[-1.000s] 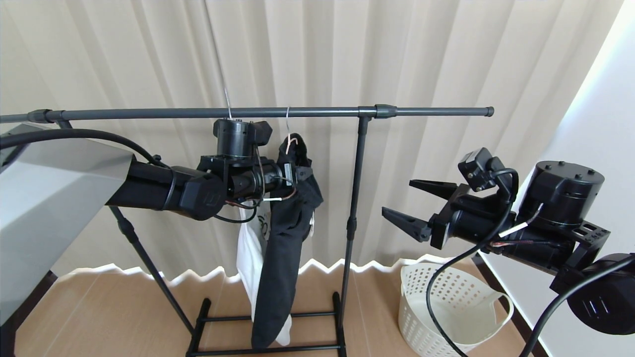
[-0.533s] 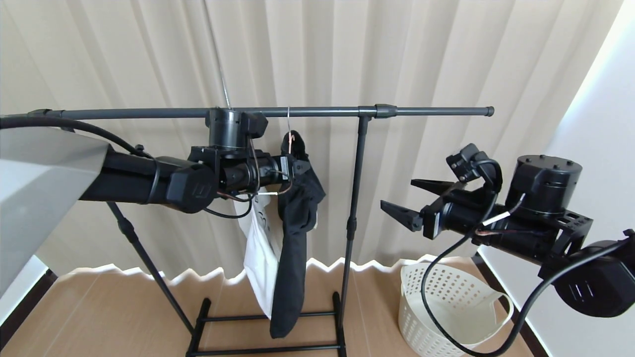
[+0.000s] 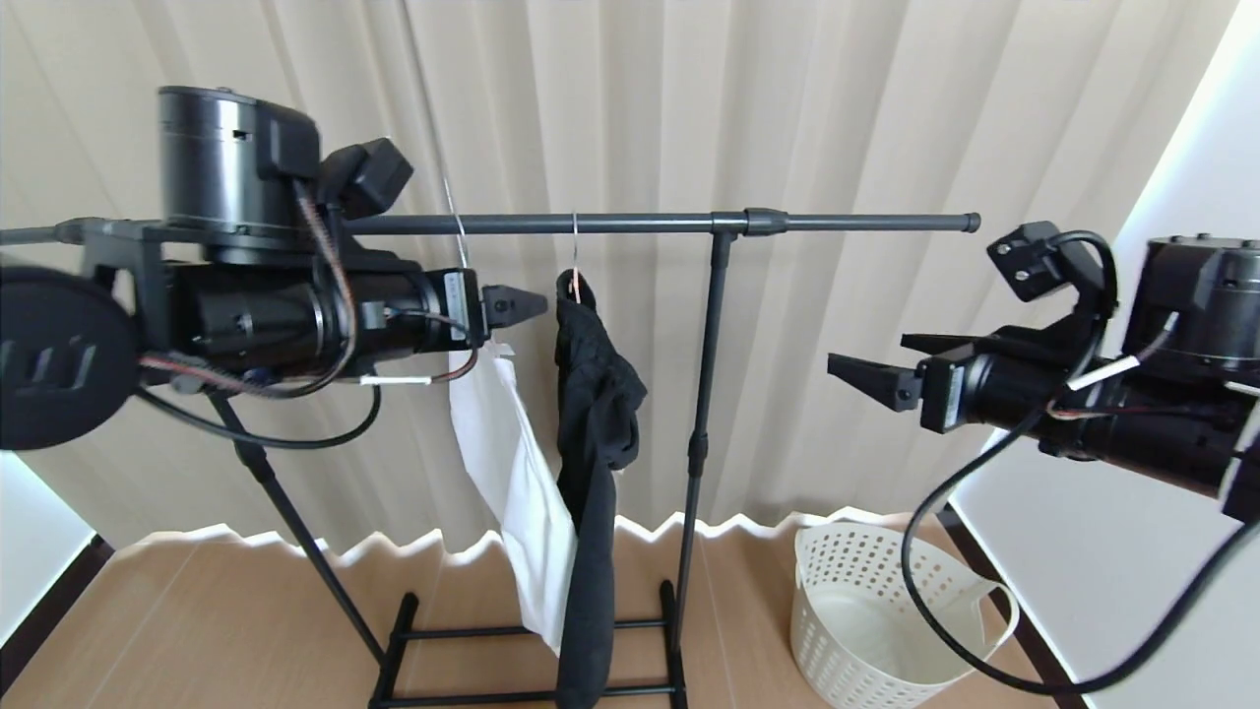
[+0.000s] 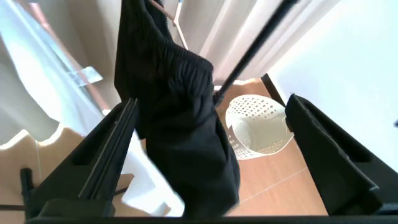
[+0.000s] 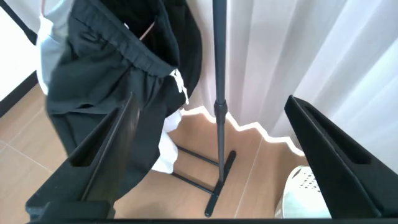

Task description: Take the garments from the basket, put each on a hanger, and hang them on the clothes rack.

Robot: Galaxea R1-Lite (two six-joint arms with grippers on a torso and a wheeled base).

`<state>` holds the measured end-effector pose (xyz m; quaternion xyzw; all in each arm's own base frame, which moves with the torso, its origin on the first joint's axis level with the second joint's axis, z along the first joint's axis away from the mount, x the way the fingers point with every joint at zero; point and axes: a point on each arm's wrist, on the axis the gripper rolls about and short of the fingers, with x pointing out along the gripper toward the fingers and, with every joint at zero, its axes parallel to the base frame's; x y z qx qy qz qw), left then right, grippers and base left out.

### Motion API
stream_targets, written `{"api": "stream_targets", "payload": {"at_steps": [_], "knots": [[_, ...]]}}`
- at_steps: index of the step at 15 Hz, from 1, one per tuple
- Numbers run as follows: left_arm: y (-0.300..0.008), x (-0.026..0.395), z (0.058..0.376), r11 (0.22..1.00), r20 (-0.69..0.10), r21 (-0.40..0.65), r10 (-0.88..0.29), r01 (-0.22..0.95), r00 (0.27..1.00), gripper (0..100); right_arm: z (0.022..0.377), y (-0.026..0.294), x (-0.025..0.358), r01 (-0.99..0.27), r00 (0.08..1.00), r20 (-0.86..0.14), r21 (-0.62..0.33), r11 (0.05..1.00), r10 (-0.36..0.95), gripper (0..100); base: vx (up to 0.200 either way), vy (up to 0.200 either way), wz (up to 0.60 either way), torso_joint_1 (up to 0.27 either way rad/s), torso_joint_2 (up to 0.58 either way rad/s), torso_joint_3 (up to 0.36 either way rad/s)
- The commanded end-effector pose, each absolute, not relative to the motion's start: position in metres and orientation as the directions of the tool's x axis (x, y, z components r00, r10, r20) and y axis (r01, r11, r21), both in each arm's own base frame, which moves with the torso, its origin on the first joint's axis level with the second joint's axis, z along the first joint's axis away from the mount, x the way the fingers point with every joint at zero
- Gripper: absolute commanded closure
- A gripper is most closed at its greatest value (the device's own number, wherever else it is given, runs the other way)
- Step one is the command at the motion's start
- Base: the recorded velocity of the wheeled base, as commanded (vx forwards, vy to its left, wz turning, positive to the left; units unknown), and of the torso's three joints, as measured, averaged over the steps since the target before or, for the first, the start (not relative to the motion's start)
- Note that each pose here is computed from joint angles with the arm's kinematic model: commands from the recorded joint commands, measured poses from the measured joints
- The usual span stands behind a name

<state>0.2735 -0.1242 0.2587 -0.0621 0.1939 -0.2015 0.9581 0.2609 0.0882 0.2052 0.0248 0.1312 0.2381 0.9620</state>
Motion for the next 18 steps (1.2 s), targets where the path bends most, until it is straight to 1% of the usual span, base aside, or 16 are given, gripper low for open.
{"api": "stream_targets", "payload": {"at_steps": [1,2,4,6,7,8,9,10,11,12,14,15,16,17,18], "knots": [[-0.091,0.194,0.259,0.905,-0.318,-0.187,-0.424,0.382,0.848,0,0.208,0.071,0.203,-0.465,0.857,-0.210,0.078,0.882,0.471,0,0.000,0.000,0.00,0.000,0.00,0.000],[-0.085,0.181,0.252,0.906,-0.328,-0.186,-0.422,0.380,0.845,0,0.200,0.068,0.192,-0.467,0.853,-0.226,0.067,0.881,0.470,0,0.000,0.000,0.00,0.000,0.00,0.000],[-0.069,0.146,0.223,0.907,-0.348,-0.185,-0.420,0.378,0.838,0,0.177,0.057,0.156,-0.466,0.844,-0.269,0.065,0.883,0.465,0,0.000,0.000,0.00,0.000,0.00,0.000],[-0.059,0.126,0.205,0.907,-0.350,-0.185,-0.420,0.378,0.837,0,0.167,0.051,0.137,-0.470,0.840,-0.273,0.064,0.880,0.468,0,0.000,0.000,0.00,0.000,0.00,0.000],[-0.052,0.110,0.191,0.908,-0.354,-0.179,-0.420,0.380,0.836,0,0.159,0.048,0.120,-0.490,0.829,-0.274,0.062,0.869,0.487,0,0.000,0.000,0.00,0.000,0.00,0.000],[-0.043,0.090,0.176,0.908,-0.350,-0.179,-0.419,0.379,0.838,0,0.146,0.044,0.098,-0.502,0.824,-0.275,0.053,0.864,0.495,0,0.000,0.000,0.00,0.000,0.00,0.000],[-0.036,0.076,0.165,0.907,-0.341,-0.179,-0.420,0.381,0.841,0,0.137,0.040,0.084,-0.497,0.829,-0.275,0.033,0.867,0.487,0,0.000,0.000,0.00,0.000,0.00,0.000],[-0.029,0.062,0.157,0.908,-0.315,-0.173,-0.419,0.382,0.852,0,0.126,0.034,0.071,-0.476,0.845,-0.275,0.000,0.879,0.458,0,0.000,0.000,0.00,0.000,0.00,0.000],[-0.027,0.057,0.154,0.908,-0.305,-0.167,-0.419,0.385,0.855,0,0.122,0.032,0.067,-0.466,0.852,-0.275,-0.012,0.885,0.446,0,0.000,0.000,0.00,0.000,0.00,0.000],[-0.019,0.041,0.139,0.914,-0.293,-0.150,-0.406,0.377,0.866,0,0.118,0.025,0.052,-0.448,0.876,-0.219,-0.038,0.893,0.430,0,0.000,0.000,0.00,0.000,0.00,0.000],[-0.010,0.024,0.112,0.921,-0.309,-0.148,-0.389,0.360,0.868,0,0.106,0.014,0.029,-0.451,0.871,-0.234,-0.038,0.892,0.431,0,0.000,0.000,0.00,0.000,0.00,0.000],[-0.009,0.021,0.108,0.921,-0.306,-0.146,-0.389,0.361,0.869,0,0.103,0.012,0.025,-0.454,0.870,-0.234,-0.037,0.890,0.434,0,0.000,0.000,0.00,0.000,0.00,0.000],[-0.005,0.010,0.095,0.921,-0.293,-0.141,-0.390,0.364,0.873,0,0.086,0.003,0.005,-0.472,0.858,-0.262,-0.062,0.880,0.442,0,0.000,0.000,0.00,0.000,0.00,0.000],[-0.002,0.003,0.089,0.926,-0.296,-0.120,-0.378,0.359,0.877,0,0.080,0.000,-0.002,-0.472,0.860,-0.250,-0.063,0.879,0.444,0,0.000,0.000,0.00,0.000,0.00,0.000],[0.001,-0.003,0.088,0.932,-0.270,-0.093,-0.363,0.352,0.892,0,0.078,-0.002,-0.006,-0.451,0.874,-0.231,-0.059,0.890,0.428,0,0.000,0.000,0.00,0.000,0.00,0.000]]}}
